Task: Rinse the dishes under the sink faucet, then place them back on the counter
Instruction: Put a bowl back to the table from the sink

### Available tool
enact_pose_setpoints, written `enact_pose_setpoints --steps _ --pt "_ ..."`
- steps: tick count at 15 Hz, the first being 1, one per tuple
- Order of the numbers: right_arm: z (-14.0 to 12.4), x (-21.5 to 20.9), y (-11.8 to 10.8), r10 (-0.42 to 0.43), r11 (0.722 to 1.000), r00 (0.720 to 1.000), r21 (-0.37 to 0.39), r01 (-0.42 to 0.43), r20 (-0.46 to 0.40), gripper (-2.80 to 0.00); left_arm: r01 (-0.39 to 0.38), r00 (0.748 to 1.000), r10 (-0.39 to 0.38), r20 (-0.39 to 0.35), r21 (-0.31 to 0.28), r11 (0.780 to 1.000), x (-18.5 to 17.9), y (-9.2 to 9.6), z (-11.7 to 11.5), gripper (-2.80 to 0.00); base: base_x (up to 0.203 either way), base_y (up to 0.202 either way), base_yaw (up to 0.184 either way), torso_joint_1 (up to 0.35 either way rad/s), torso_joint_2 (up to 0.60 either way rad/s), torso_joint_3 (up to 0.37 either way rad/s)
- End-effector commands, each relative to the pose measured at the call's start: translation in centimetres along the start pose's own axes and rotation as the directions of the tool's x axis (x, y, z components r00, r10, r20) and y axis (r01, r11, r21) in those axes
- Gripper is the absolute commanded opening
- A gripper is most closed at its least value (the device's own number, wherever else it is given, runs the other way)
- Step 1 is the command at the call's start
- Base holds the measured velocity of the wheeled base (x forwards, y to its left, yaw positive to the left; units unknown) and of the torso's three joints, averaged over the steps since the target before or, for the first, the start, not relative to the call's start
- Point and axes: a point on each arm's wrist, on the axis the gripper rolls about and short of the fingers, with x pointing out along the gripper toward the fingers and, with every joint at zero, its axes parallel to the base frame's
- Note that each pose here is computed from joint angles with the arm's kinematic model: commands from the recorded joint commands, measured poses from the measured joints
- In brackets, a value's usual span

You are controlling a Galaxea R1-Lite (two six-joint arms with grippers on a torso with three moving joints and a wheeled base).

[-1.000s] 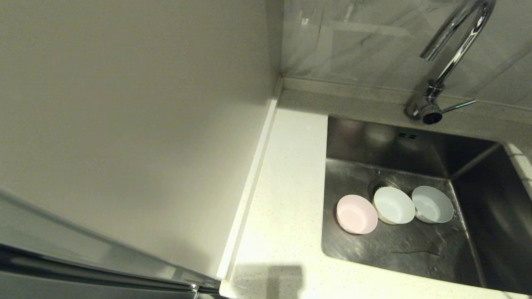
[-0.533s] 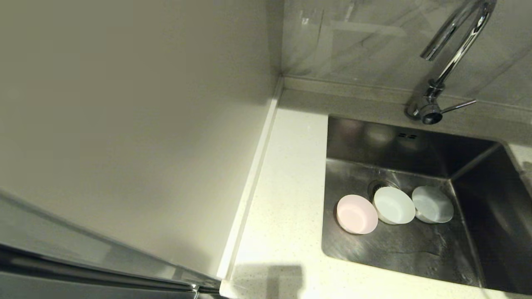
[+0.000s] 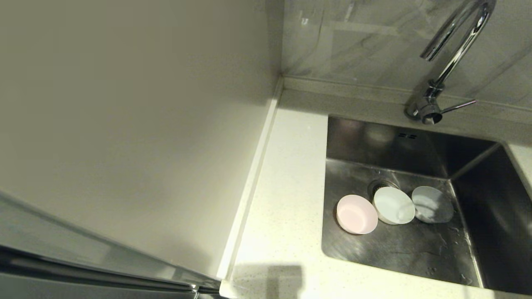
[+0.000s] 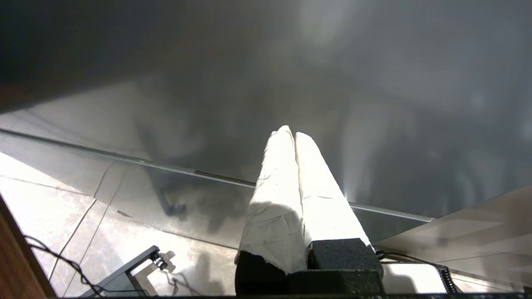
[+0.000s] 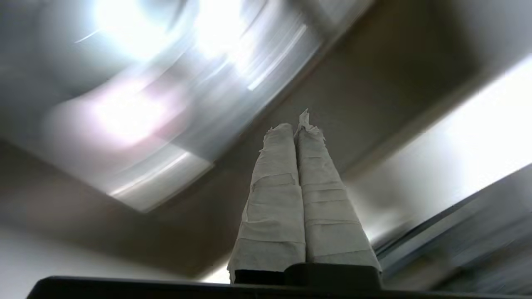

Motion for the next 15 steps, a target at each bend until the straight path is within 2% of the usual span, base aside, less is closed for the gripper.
enact_pose_setpoints --steps 1,2,3,4,5,6,7,8,12,15 --pt "-0.2 0.0 -0.4 -0.364 0.634 0.818 -0.525 0.568 0.444 -2.80 -0.001 1.000 0.001 0.004 -0.001 1.000 0.0 0.0 0.0 -2.80 0.000 0.000 0.000 0.000 0.00 0.000" --pt "-1.1 1.2 0.3 -0.283 0.546 0.858 -0.663 0.511 0.428 -2.80 -0.001 1.000 0.001 0.003 0.001 1.000 0.0 0.0 0.0 -2.80 0.000 0.000 0.000 0.000 0.00 0.000" --pt "-2.7 2.5 1.9 -0.117 0.493 0.926 -0.788 0.367 0.358 -2.80 0.000 1.000 0.000 0.003 -0.001 1.000 0.0 0.0 0.0 -2.80 0.000 0.000 0.000 0.000 0.00 0.000" --pt "-3.7 3.3 3.6 0.007 0.490 0.948 -0.828 0.273 0.317 -2.80 0.000 1.000 0.000 0.004 -0.001 1.000 0.0 0.0 0.0 -2.80 0.000 0.000 0.000 0.000 0.00 0.000" --pt "-4.0 4.2 4.9 0.087 0.511 0.948 -0.831 0.221 0.307 -2.80 -0.001 1.000 0.001 0.003 0.001 1.000 0.0 0.0 0.0 -2.80 0.000 0.000 0.000 0.000 0.00 0.000" --pt "-4.3 4.9 6.0 0.125 0.510 0.948 -0.838 0.193 0.294 -2.80 -0.001 1.000 0.001 0.004 -0.001 1.000 0.0 0.0 0.0 -2.80 0.000 0.000 0.000 0.000 0.00 0.000" --pt "-4.5 5.4 7.2 0.151 0.524 0.947 -0.835 0.167 0.284 0.00 -0.001 1.000 0.001 0.004 -0.001 1.000 0.0 0.0 0.0 -2.80 0.000 0.000 0.000 0.000 0.00 0.000" --pt "-4.4 5.6 8.1 0.165 0.552 0.945 -0.821 0.147 0.281 0.00 -0.001 1.000 0.001 0.003 -0.001 1.000 0.0 0.0 0.0 -2.80 0.000 0.000 0.000 0.000 0.00 0.000" --pt "-3.4 8.0 10.4 0.169 0.615 0.956 -0.783 0.086 0.238 0.00 0.001 1.000 -0.001 0.003 -0.001 1.000 0.0 0.0 0.0 -2.80 0.000 0.000 0.000 0.000 0.00 0.000" --pt "-2.1 9.9 12.9 0.187 0.666 0.958 -0.745 0.040 0.218 0.00 -0.001 1.000 0.001 0.003 -0.001 1.000 0.0 0.0 0.0 -2.80 0.000 0.000 0.000 0.000 0.00 0.000"
